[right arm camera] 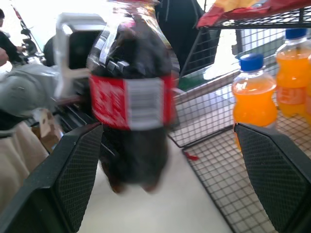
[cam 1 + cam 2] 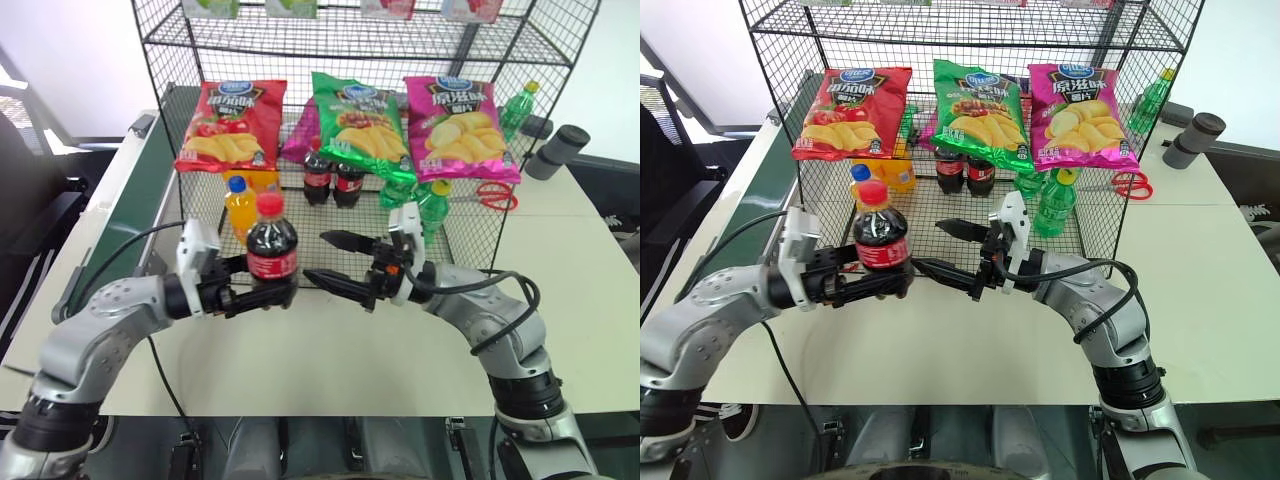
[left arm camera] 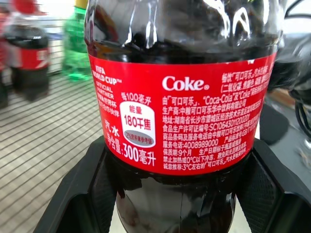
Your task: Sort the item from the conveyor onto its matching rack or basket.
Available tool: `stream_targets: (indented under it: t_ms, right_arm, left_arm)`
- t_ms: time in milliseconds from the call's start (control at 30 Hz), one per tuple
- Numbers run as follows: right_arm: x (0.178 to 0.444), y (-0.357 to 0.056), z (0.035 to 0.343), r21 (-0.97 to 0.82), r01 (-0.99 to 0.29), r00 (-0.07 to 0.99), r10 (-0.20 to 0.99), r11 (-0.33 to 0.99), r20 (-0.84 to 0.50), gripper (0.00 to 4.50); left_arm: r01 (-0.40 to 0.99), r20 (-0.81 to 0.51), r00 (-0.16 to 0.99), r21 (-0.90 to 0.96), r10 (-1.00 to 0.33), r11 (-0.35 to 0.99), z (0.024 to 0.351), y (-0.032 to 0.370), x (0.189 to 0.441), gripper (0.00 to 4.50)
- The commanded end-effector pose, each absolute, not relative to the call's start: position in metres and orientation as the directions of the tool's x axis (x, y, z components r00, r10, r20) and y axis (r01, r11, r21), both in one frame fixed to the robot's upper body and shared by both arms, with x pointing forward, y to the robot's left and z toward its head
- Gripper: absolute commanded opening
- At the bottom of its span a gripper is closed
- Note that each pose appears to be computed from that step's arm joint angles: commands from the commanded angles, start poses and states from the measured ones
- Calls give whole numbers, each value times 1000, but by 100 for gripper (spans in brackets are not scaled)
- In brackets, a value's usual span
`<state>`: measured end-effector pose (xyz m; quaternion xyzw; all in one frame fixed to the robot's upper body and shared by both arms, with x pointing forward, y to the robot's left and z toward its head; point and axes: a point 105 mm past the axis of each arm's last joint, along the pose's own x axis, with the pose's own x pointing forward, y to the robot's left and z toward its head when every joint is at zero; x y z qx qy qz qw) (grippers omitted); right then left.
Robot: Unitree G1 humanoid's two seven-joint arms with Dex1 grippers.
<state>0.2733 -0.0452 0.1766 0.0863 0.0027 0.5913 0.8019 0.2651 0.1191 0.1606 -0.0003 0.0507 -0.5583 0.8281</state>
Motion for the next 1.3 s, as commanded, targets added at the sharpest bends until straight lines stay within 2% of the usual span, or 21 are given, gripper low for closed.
stream_targets:
  t_ms: [33, 200, 433, 533, 567, 600, 733, 800, 833, 867, 1100, 1300]
  right_arm:
    - [263, -39, 189, 137, -961, 261, 955, 242, 141, 450]
    - [260, -35, 184, 156, -960, 255, 959, 234, 127, 450]
    - [259, -31, 180, 181, -957, 252, 958, 226, 134, 450]
    - [259, -31, 180, 206, -954, 248, 958, 217, 141, 367]
    - [259, -30, 180, 209, -954, 245, 959, 214, 140, 319]
    - [259, -30, 180, 206, -955, 246, 959, 215, 139, 297]
    - [260, -30, 179, 193, -955, 254, 958, 226, 135, 297]
    - [261, -29, 180, 186, -955, 259, 956, 232, 138, 297]
    - [262, -30, 180, 182, -954, 263, 955, 236, 140, 297]
    - [262, -30, 180, 180, -954, 265, 954, 239, 141, 297]
    - [285, -41, 188, 96, -915, 402, 897, 391, 184, 297]
    - [315, -54, 182, -26, -825, 550, 811, 565, 199, 297]
  left_arm:
    - [956, -57, 293, 33, -954, 292, 173, 104, 264, 280]
    - [971, -69, 234, 67, -970, 230, 172, 91, 264, 280]
    - [971, -47, 233, 73, -971, 229, 172, 83, 266, 280]
    - [971, -47, 233, 72, -971, 229, 172, 83, 265, 280]
    - [971, -46, 234, 71, -971, 230, 172, 83, 265, 280]
    - [970, -43, 235, 70, -971, 232, 173, 83, 266, 280]
    - [971, -33, 234, 47, -972, 233, 174, 82, 267, 280]
    - [973, -26, 229, 13, -973, 229, 174, 82, 266, 383]
    - [974, -31, 225, 4, -974, 225, 174, 82, 266, 423]
    - [975, -35, 223, -2, -974, 223, 173, 83, 265, 441]
    - [932, -113, 363, 50, -925, 359, 154, 113, 272, 441]
    - [808, -59, 588, 95, -807, 581, 150, 155, 282, 441]
